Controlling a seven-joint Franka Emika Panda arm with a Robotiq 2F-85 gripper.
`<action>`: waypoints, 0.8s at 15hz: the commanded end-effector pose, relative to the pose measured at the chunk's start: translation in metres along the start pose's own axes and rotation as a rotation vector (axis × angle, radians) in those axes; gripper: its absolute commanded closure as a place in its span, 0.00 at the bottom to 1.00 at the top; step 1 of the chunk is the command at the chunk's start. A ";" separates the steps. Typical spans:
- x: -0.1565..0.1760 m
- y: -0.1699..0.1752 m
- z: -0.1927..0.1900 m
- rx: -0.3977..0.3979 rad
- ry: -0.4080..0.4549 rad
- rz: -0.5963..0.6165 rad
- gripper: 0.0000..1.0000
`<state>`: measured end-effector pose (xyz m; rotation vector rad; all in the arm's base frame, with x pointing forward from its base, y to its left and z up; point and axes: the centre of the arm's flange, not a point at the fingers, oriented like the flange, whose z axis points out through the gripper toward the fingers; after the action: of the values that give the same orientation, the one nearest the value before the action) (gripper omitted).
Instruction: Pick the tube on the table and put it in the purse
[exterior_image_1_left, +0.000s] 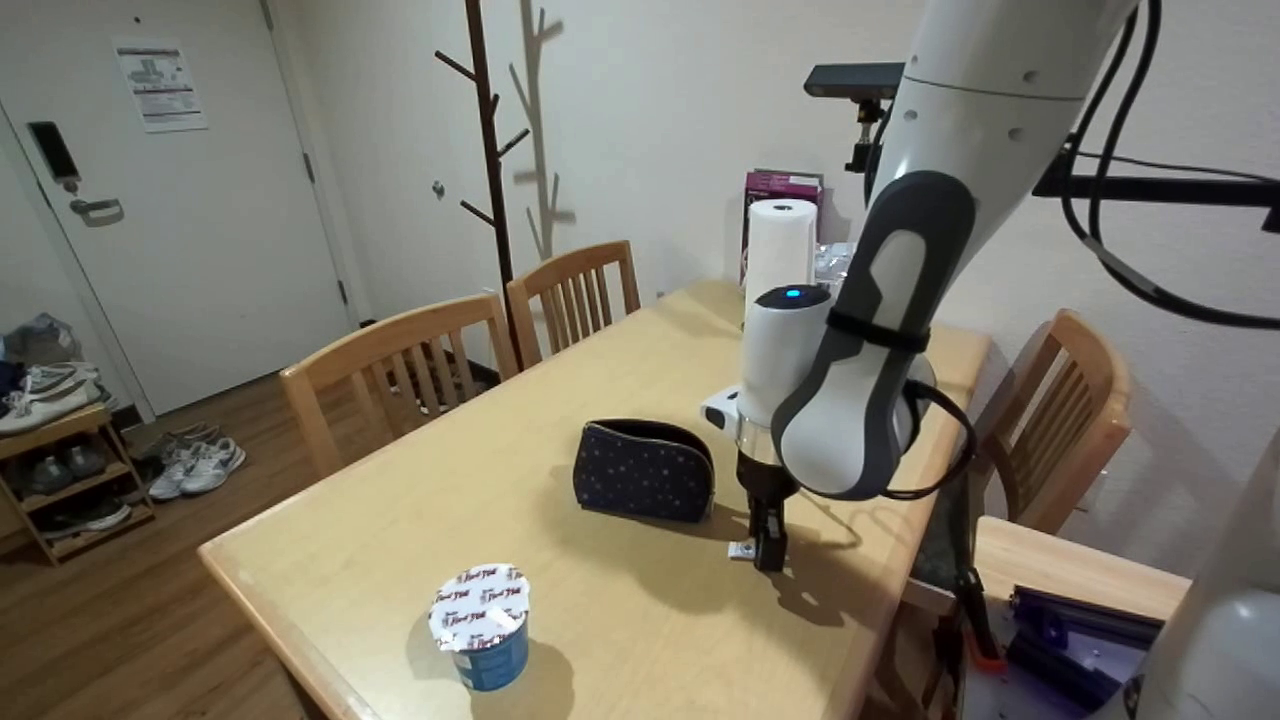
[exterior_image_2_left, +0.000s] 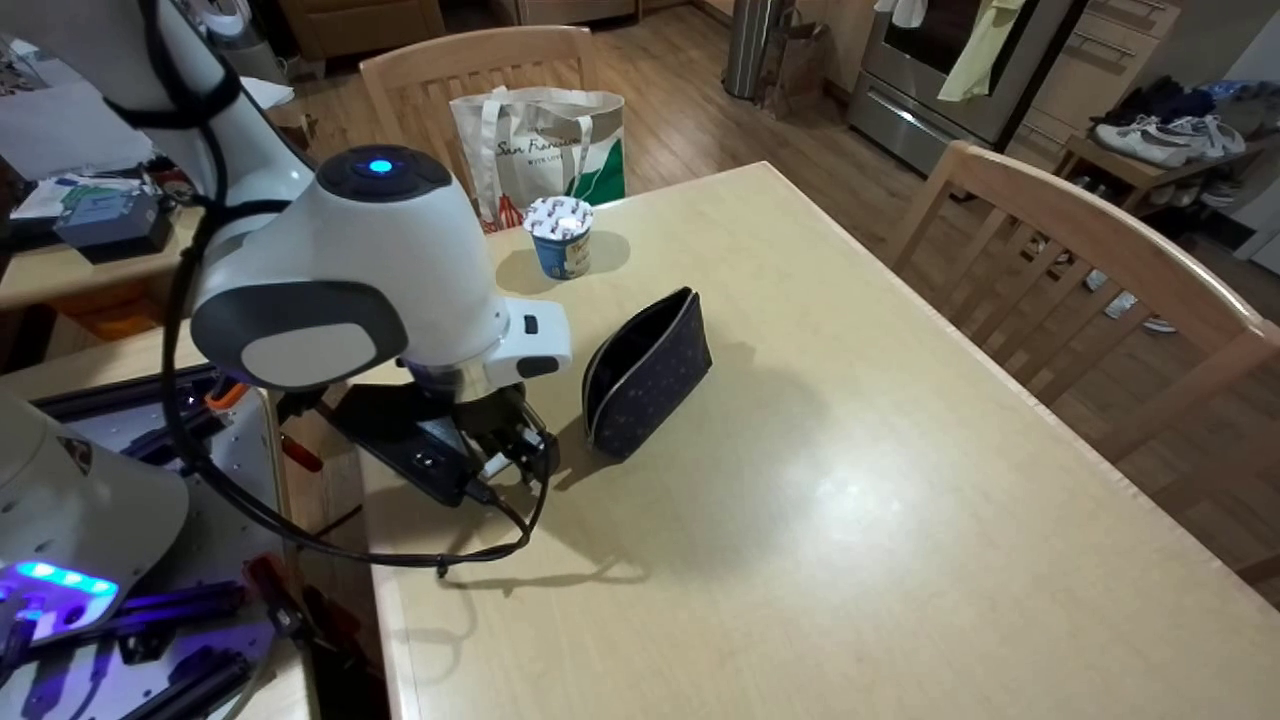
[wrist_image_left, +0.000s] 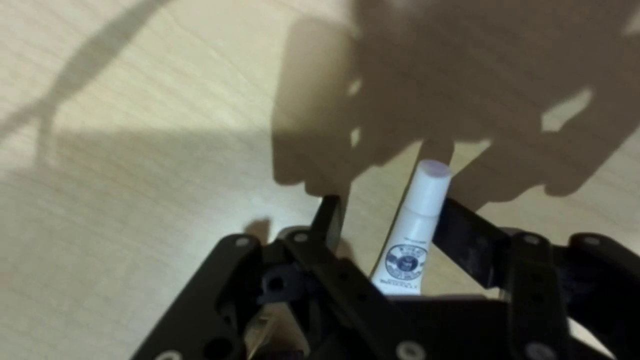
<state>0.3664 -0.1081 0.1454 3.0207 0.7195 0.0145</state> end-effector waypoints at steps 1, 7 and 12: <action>-0.005 0.002 0.009 0.019 0.010 -0.022 0.78; 0.003 -0.002 -0.012 -0.006 0.001 -0.039 0.96; 0.026 -0.007 -0.060 -0.069 -0.047 -0.113 0.96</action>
<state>0.3787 -0.1010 0.1653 2.9661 0.8193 -0.0059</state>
